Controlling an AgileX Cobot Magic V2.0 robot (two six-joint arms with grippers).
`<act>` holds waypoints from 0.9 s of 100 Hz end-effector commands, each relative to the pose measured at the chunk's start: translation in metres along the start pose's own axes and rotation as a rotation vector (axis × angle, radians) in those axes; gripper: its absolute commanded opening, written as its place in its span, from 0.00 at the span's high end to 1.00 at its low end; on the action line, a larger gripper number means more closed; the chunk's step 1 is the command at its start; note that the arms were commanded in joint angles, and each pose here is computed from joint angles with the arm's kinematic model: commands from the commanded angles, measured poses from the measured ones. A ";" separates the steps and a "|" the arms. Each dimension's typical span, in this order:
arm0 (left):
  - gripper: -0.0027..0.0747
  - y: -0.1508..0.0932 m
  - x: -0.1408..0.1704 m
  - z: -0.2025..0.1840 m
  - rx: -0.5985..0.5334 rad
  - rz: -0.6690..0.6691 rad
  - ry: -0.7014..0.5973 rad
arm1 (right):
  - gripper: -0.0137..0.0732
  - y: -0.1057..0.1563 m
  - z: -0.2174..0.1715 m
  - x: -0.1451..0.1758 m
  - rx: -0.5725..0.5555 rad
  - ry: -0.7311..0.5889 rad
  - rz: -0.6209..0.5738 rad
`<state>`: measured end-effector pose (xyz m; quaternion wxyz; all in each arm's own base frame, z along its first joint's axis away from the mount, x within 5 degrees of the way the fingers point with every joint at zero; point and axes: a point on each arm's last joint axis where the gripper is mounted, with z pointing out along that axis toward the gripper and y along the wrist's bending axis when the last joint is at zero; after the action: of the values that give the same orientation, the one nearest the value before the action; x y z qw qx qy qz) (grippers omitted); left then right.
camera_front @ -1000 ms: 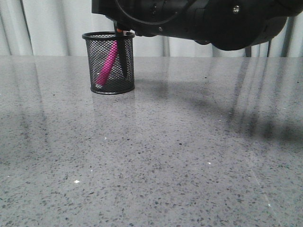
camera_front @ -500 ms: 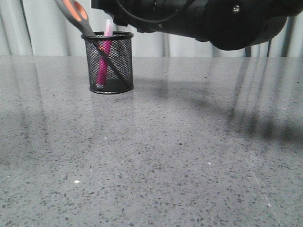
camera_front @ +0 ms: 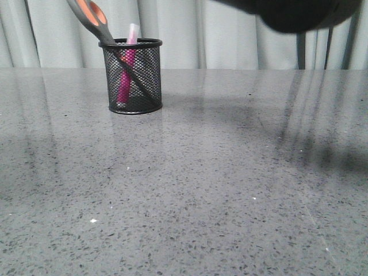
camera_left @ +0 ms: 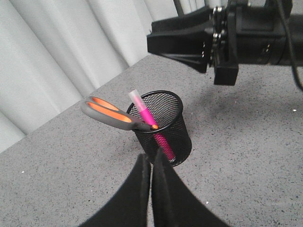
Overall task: Put pen and scissors into bin
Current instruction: 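Open the right gripper and raise it away from the cup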
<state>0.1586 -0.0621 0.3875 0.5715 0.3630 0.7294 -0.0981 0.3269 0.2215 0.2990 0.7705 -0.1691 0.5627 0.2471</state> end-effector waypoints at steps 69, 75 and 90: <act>0.99 -0.001 0.000 -0.040 -0.303 -0.159 -0.288 | 0.93 -0.031 -0.154 -0.156 0.188 -0.068 -0.156; 0.99 -0.007 0.014 -0.046 -0.351 -0.188 -0.307 | 0.93 -0.030 -0.177 -0.147 0.196 -0.055 -0.159; 0.99 -0.029 0.048 -0.065 -0.426 -0.194 -0.355 | 0.93 -0.027 -0.232 -0.125 0.233 -0.046 -0.169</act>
<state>0.1009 -0.0340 0.3592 0.7094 0.1845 0.6771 -0.0660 0.1518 0.0634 0.3442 0.7778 -0.1344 0.6004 0.1282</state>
